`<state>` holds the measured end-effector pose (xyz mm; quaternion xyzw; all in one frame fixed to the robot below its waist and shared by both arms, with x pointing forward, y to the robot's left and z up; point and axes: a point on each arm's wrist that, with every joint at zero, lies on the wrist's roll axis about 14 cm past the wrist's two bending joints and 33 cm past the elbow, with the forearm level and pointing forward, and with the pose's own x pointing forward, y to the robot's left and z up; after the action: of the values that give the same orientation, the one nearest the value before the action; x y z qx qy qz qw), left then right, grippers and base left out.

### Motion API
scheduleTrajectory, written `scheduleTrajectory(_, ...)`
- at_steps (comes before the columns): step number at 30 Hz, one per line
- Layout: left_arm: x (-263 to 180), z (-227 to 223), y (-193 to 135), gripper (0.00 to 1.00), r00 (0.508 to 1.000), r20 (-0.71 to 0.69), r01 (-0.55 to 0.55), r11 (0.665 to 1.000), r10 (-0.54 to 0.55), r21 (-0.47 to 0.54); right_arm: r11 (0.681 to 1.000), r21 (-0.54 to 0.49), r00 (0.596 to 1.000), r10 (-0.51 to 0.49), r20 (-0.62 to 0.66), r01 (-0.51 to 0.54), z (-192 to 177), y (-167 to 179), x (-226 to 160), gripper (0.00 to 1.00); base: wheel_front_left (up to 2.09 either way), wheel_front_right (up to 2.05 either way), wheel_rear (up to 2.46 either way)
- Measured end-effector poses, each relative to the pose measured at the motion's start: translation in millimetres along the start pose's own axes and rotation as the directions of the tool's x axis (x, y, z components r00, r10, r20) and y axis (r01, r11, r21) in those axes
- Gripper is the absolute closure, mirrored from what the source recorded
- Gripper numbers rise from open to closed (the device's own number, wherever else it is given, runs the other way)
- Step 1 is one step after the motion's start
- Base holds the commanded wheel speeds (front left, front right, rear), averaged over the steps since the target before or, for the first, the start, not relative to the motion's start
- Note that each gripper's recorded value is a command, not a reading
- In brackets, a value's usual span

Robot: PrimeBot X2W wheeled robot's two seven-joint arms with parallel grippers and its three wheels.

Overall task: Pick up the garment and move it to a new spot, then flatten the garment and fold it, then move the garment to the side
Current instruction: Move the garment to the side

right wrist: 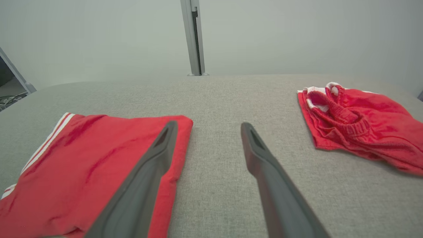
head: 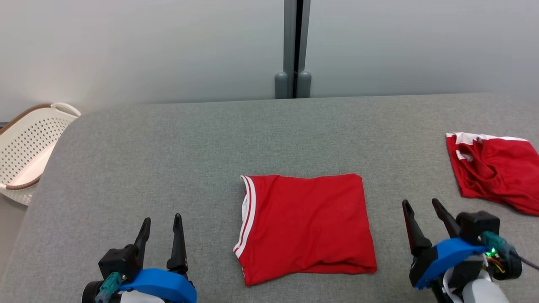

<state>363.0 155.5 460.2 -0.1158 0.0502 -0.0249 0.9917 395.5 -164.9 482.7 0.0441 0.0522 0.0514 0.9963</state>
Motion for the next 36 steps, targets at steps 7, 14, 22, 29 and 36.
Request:
scheduleTrajectory(7, 4, 0, 9, 0.00, 1.000, 0.001, -0.030, 1.000, 0.030, -0.001, 0.999, 0.010, 0.982, 0.040, -0.186, -0.039, -16, 14, 34, 0.00, 0.00, 0.00, 0.00)
scheduleTrajectory(14, 3, -3, 30, 0.00, 0.995, -0.010, -0.097, 0.995, 0.097, -0.003, 0.994, 0.061, 0.903, 0.105, -0.417, -0.087, -63, 32, 52, 0.00, 0.00, 0.00, 0.00)
scheduleTrajectory(22, -2, -7, 53, 0.00, 0.986, -0.022, -0.166, 0.986, 0.166, 0.003, 0.989, 0.102, 0.797, 0.146, -0.585, -0.107, -105, 43, 60, 0.00, 0.00, 0.00, 0.00)
scheduleTrajectory(29, 5, -12, 48, 0.00, 0.989, -0.037, -0.144, 0.990, 0.144, 0.014, 0.986, 0.133, 0.778, 0.164, -0.606, -0.104, -108, 45, 64, 1.00, 0.00, 0.00, 0.00)
scheduleTrajectory(36, 36, -28, 16, 0.00, 0.996, -0.078, -0.037, 0.999, 0.038, 0.016, 0.993, 0.112, 0.857, 0.088, -0.508, -0.036, -87, 8, 77, 1.00, 0.00, 0.00, 0.00)
